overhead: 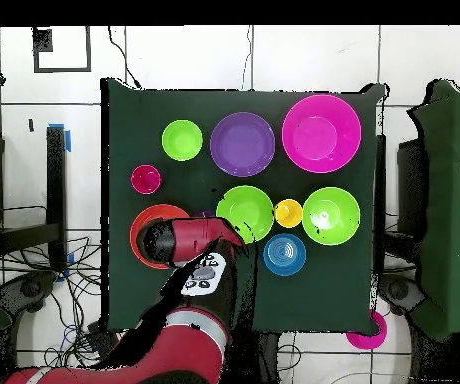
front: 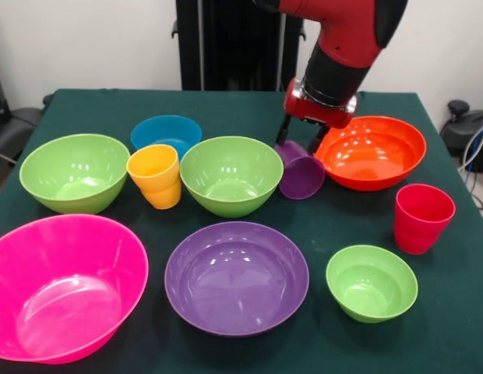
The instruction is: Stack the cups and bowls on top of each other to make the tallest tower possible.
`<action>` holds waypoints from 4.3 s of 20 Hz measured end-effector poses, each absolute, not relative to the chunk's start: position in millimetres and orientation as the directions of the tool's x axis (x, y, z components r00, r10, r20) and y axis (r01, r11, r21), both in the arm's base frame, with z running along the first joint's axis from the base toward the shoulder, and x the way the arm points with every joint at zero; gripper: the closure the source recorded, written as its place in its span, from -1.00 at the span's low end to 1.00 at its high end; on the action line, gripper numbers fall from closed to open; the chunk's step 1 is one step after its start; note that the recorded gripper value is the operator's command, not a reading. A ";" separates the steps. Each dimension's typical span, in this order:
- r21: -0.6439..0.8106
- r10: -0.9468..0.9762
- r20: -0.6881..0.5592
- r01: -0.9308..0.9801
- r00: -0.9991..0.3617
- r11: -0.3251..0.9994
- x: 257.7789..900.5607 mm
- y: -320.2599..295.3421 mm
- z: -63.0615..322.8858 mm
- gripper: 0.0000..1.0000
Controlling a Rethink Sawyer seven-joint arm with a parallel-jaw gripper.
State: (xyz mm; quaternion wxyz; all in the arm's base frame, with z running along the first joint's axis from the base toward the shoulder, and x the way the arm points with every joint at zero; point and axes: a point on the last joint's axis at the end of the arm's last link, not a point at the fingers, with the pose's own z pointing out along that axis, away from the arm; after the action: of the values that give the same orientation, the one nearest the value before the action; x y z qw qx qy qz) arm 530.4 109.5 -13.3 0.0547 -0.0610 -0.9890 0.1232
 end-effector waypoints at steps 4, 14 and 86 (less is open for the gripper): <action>-0.249 0.132 0.088 0.107 -0.987 0.963 531.6 110.7 -11.0 -1.00; -0.243 0.129 0.058 0.111 -0.990 0.964 546.5 119.9 26.4 -1.00; -0.310 0.214 0.040 0.191 -0.976 0.931 630.1 115.8 73.2 -1.00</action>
State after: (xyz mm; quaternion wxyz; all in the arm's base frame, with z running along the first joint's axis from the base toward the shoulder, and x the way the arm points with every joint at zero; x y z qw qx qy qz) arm 630.1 115.8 73.2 0.0367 -0.1030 -0.9820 0.1538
